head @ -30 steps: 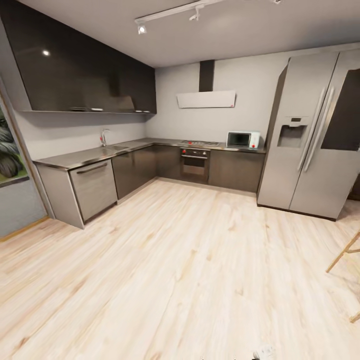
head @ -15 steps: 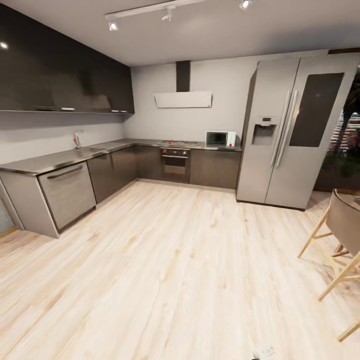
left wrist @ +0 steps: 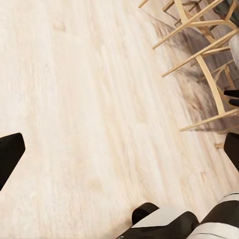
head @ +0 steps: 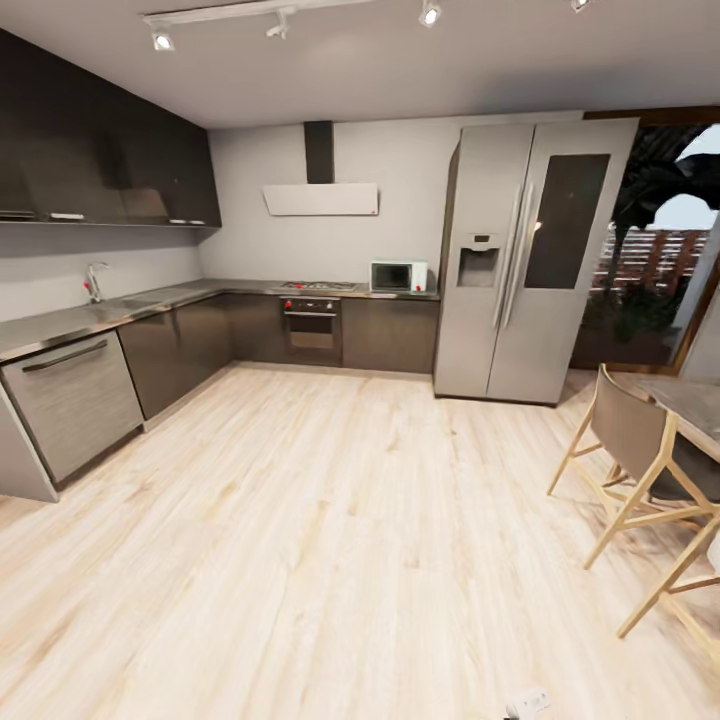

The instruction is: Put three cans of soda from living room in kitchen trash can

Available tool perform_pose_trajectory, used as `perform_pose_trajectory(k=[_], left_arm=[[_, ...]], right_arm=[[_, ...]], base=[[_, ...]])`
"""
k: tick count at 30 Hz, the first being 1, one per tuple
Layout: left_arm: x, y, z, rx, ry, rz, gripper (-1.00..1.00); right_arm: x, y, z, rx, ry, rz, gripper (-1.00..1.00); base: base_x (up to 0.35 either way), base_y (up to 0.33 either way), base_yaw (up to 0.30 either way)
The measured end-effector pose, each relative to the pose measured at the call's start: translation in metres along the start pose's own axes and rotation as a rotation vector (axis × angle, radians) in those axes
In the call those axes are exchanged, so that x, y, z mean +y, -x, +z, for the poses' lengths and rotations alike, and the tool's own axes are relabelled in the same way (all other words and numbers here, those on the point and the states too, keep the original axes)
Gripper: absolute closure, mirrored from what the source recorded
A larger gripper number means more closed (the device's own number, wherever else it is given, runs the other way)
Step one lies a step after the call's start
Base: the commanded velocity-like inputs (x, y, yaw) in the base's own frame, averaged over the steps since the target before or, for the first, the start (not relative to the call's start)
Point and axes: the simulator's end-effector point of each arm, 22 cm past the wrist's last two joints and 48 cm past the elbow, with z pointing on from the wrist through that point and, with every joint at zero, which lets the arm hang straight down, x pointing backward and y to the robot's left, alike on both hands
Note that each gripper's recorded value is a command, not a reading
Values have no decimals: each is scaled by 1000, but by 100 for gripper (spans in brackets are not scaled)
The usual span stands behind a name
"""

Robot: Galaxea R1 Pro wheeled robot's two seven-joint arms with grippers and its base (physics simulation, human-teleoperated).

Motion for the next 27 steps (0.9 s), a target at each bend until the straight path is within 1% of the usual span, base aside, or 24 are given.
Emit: perform_pose_trajectory(k=[27], left_arm=[[0, 0, 0, 0, 0, 0, -100]], right_arm=[[0, 0, 0, 0, 0, 0, -100]], base=[[0, 0, -267]])
